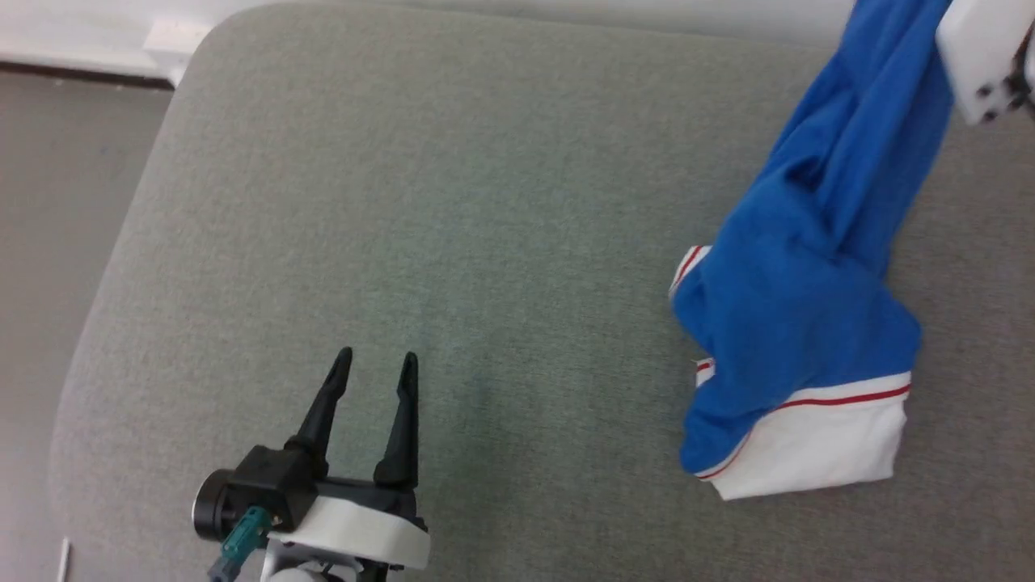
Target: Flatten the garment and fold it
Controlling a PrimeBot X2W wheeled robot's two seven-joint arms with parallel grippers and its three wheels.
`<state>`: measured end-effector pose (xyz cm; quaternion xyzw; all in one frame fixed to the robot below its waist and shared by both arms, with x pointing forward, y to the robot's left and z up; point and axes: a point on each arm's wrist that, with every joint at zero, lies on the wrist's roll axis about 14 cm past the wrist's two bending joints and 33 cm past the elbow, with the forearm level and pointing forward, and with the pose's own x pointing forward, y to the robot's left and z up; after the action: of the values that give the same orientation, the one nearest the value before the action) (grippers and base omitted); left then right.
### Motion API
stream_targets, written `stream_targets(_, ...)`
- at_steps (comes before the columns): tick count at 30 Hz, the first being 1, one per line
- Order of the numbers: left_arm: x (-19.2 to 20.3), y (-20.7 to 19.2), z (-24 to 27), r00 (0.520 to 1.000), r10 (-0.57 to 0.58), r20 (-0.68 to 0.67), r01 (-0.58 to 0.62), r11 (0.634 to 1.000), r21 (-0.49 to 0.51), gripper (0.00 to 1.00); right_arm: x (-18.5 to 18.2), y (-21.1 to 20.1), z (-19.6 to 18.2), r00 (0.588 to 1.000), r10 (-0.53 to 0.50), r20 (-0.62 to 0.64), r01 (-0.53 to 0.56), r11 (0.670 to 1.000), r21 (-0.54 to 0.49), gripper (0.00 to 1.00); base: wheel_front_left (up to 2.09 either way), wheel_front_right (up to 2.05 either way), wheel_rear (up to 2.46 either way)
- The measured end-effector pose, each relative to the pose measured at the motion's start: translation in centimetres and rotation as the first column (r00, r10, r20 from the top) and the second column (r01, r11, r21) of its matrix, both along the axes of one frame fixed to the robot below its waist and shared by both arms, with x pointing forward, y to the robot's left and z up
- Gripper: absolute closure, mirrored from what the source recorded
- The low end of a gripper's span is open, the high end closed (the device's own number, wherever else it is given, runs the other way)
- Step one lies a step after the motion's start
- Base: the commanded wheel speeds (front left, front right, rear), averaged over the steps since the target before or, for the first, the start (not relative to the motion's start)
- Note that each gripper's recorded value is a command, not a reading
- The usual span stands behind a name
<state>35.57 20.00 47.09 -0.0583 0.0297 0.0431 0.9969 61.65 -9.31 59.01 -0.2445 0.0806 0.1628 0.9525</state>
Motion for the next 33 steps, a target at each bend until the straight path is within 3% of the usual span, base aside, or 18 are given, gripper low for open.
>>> stream_targets(4,0.3,0.3,-0.6,1.0,0.014,-0.015,-0.014,1.0,-0.013,0.0,2.6,0.5,-0.7,1.0,-0.001,0.002,0.001,0.999,-0.034,1.0,0.0,0.0,0.0)
stream_targets(10,0.6,0.9,-1.6,0.999,0.03,-0.044,-0.031,0.999,-0.012,0.0,4.0,1.5,-8.2,0.986,-0.01,-0.164,-0.004,0.997,-0.083,0.99,0.0,0.0,0.0)
stream_targets(11,0.7,1.0,-1.7,0.998,0.033,-0.048,-0.033,0.999,-0.011,0.0,4.0,1.7,-9.4,0.982,-0.011,-0.191,-0.005,0.996,-0.085,0.75,0.0,0.0,0.0)
stream_targets(12,0.7,1.1,-1.9,0.998,0.036,-0.053,-0.036,0.999,-0.008,0.0,4.1,1.8,-10.5,0.976,-0.015,-0.216,-0.004,0.996,-0.085,0.21,0.0,0.0,0.0)
stream_targets(13,0.8,1.3,-2.1,0.997,0.041,-0.057,-0.042,0.999,-0.008,0.0,4.2,1.9,-11.4,0.971,-0.018,-0.237,-0.002,0.996,-0.085,0.21,0.0,0.0,0.0)
stream_targets(14,0.8,1.4,-2.2,0.997,0.048,-0.061,-0.048,0.999,-0.01,0.0,4.3,2.0,-12.2,0.967,-0.022,-0.255,0.0,0.996,-0.086,0.0,0.0,0.0,0.0)
stream_targets(18,0.6,1.8,-2.7,0.995,0.065,-0.079,-0.066,0.998,-0.005,0.0,4.2,3.3,-13.3,0.962,0.007,-0.272,-0.024,0.998,-0.059,0.0,0.0,0.0,0.0)
stream_targets(26,-0.2,2.7,-1.8,0.995,0.084,-0.054,-0.083,0.996,0.023,0.0,2.8,5.3,-8.1,0.982,0.095,-0.165,-0.068,0.985,0.161,0.0,0.0,0.0,0.0)
stream_targets(33,-1.8,2.3,-1.0,0.997,0.073,-0.029,-0.072,0.997,0.021,0.0,-2.4,1.2,-5.8,0.99,0.053,-0.134,-0.017,0.967,0.255,0.0,0.0,0.0,0.0)
